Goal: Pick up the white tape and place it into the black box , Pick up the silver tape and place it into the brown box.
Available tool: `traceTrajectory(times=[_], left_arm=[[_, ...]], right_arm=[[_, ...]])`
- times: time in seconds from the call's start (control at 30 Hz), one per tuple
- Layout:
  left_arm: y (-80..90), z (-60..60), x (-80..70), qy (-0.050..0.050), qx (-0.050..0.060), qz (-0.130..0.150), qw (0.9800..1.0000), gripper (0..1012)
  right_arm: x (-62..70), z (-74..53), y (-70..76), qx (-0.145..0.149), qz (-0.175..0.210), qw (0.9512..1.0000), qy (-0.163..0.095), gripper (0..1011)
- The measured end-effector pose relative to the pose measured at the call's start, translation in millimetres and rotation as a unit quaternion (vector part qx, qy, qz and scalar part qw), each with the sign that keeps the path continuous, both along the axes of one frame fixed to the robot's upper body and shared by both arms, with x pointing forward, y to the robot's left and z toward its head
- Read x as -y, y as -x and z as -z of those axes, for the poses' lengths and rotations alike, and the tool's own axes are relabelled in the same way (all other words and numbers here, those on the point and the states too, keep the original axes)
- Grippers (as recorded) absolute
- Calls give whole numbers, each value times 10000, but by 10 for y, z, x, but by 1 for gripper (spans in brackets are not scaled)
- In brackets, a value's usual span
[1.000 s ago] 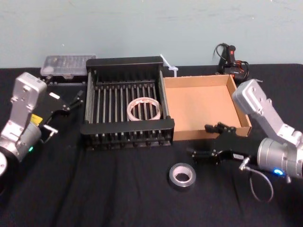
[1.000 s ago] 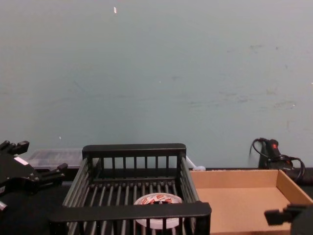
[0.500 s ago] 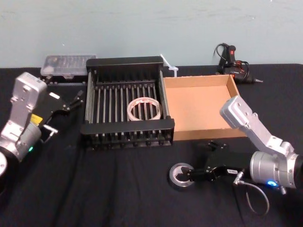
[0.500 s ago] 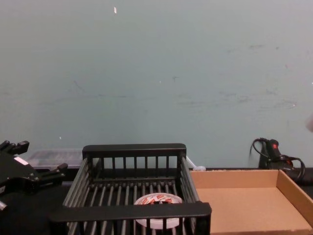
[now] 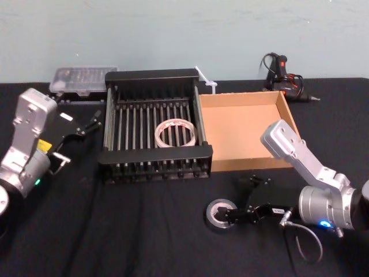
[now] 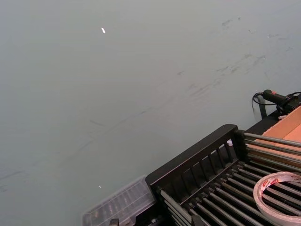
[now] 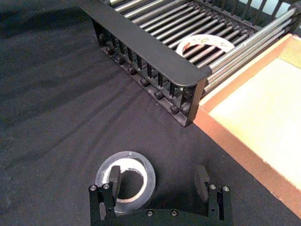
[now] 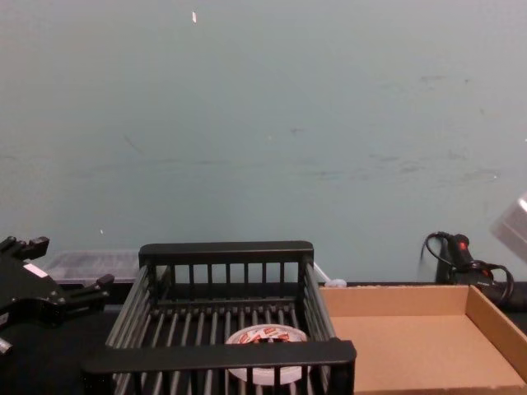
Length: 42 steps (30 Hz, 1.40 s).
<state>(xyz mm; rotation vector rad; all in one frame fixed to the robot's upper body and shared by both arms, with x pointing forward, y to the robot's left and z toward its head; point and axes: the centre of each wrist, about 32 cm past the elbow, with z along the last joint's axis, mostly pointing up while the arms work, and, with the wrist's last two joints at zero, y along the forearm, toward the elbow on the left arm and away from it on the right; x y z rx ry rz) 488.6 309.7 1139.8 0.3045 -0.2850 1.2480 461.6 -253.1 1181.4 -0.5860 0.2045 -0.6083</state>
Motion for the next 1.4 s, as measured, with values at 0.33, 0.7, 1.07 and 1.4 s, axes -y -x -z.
traceTrajectory(times=[0.33, 0.7, 1.07, 1.4], left_arm=[[0, 0, 0, 0, 0, 0, 10000, 1001], [0, 0, 0, 0, 0, 0, 10000, 1001], [0, 0, 0, 0, 0, 0, 10000, 1001], [0, 0, 0, 0, 0, 0, 10000, 1001]], right_arm=[[-27, 35, -36, -42, -9, 10000, 54, 1002], [-57, 88, -68, -93, -4, 9998, 157, 1002], [-62, 95, -73, -83, 13, 9998, 174, 1002], [-58, 95, -71, -84, 14, 9998, 177, 960]])
